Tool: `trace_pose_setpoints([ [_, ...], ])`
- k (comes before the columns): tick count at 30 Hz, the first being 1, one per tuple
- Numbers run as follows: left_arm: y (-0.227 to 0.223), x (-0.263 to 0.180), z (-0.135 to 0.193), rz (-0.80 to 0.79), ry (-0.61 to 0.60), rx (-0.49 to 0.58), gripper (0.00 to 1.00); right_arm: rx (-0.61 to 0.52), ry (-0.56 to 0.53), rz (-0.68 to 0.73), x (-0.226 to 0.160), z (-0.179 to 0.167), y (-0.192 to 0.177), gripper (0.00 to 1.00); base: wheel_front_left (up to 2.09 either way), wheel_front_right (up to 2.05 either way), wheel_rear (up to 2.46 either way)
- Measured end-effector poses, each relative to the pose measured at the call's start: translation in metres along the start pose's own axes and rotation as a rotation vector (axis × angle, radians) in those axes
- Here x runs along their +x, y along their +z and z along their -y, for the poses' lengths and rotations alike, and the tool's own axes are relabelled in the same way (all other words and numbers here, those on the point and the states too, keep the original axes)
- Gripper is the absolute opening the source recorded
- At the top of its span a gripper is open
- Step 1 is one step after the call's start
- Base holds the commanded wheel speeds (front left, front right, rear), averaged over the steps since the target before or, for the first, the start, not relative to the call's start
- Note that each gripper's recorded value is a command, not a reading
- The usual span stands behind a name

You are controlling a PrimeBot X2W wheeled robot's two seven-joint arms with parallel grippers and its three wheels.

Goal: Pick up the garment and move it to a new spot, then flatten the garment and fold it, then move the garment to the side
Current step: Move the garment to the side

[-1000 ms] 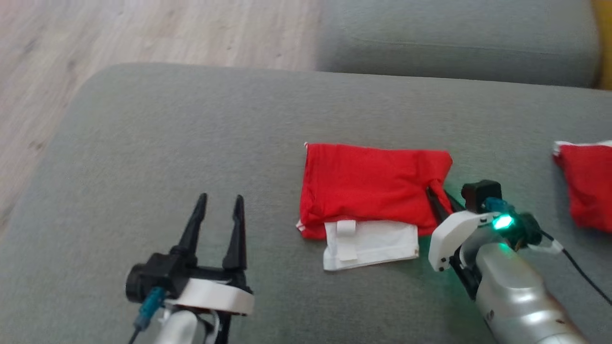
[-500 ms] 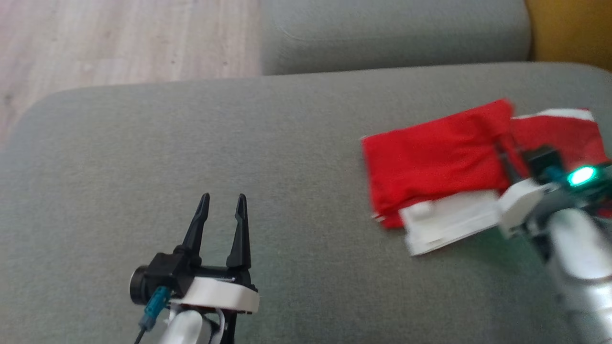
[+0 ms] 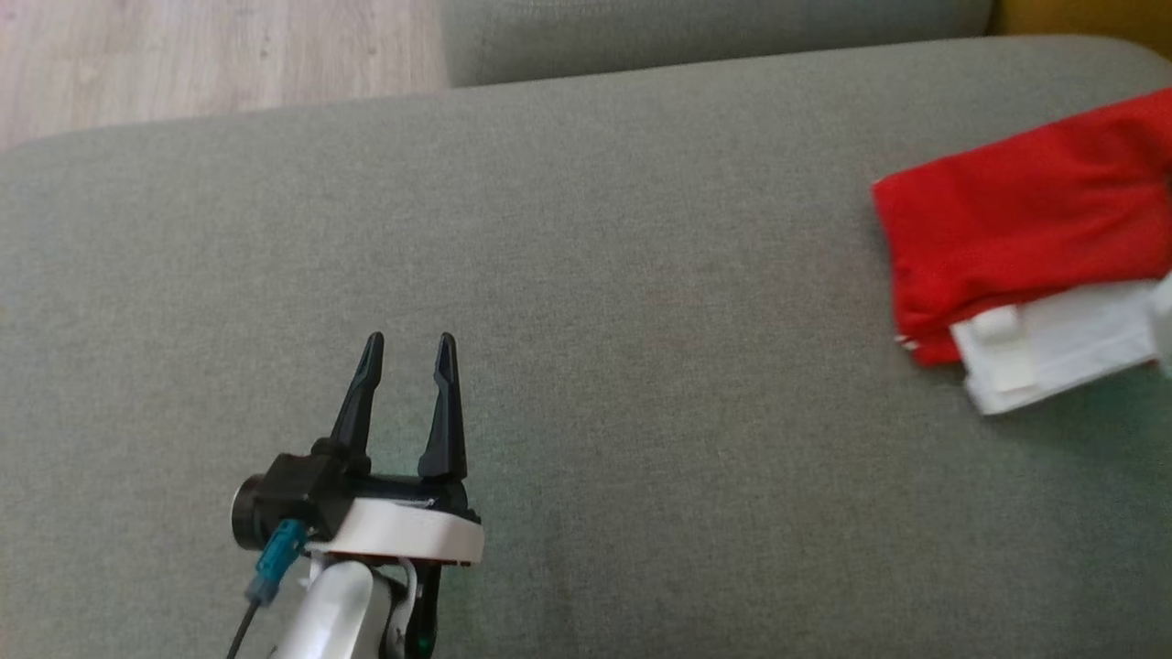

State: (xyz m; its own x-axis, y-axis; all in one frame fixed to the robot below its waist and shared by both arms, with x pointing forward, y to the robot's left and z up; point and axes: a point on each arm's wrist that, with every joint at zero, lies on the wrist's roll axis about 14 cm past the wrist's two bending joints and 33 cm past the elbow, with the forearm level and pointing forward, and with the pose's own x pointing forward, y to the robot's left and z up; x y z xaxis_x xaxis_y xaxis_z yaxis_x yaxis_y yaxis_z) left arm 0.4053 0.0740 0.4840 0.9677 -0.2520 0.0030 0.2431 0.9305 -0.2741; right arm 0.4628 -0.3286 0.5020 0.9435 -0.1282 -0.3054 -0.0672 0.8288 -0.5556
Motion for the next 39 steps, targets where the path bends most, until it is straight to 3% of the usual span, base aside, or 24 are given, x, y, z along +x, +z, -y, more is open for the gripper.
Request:
trace_pose_setpoints([
  [5, -0.009, 0.005, -0.005, -0.023, 0.006, -0.007, 1.0, 0.013, -0.056, -0.087, 0.006, 0.022, -0.027, 0.0, 0.0, 0.0, 0.0],
  [11, -0.015, 0.01, -0.016, -0.037, 0.03, -0.001, 1.0, 0.025, -0.079, -0.159, 0.015, 0.025, -0.049, 0.0, 0.0, 0.0, 0.0],
  [12, -0.015, 0.01, -0.019, -0.039, 0.036, -0.002, 1.0, 0.032, -0.081, -0.164, 0.016, 0.025, -0.051, 0.33, 0.0, 0.0, 0.0],
  [13, -0.016, 0.01, -0.021, -0.039, 0.038, -0.003, 1.0, 0.038, -0.088, -0.165, 0.017, 0.025, -0.051, 1.0, 0.0, 0.0, 0.0],
  [19, -0.013, 0.007, -0.02, -0.036, 0.03, 0.017, 1.0, 0.069, -0.107, -0.14, 0.013, 0.022, -0.043, 1.0, 0.0, 0.0, 0.0],
  [31, 0.019, -0.018, -0.02, 0.05, 0.058, 0.036, 1.0, 0.17, -0.076, 0.144, -0.014, -0.011, 0.046, 1.0, 0.0, 0.0, 0.0],
  [32, 0.026, -0.026, -0.025, 0.071, 0.081, 0.048, 1.0, 0.229, -0.046, 0.219, -0.023, -0.027, 0.068, 1.0, 0.0, 0.0, 0.0],
  [39, 0.049, -0.046, -0.039, 0.141, 0.141, 0.059, 1.0, 0.429, 0.01, 0.471, -0.057, -0.05, 0.146, 1.0, 0.0, 0.0, 0.0],
])
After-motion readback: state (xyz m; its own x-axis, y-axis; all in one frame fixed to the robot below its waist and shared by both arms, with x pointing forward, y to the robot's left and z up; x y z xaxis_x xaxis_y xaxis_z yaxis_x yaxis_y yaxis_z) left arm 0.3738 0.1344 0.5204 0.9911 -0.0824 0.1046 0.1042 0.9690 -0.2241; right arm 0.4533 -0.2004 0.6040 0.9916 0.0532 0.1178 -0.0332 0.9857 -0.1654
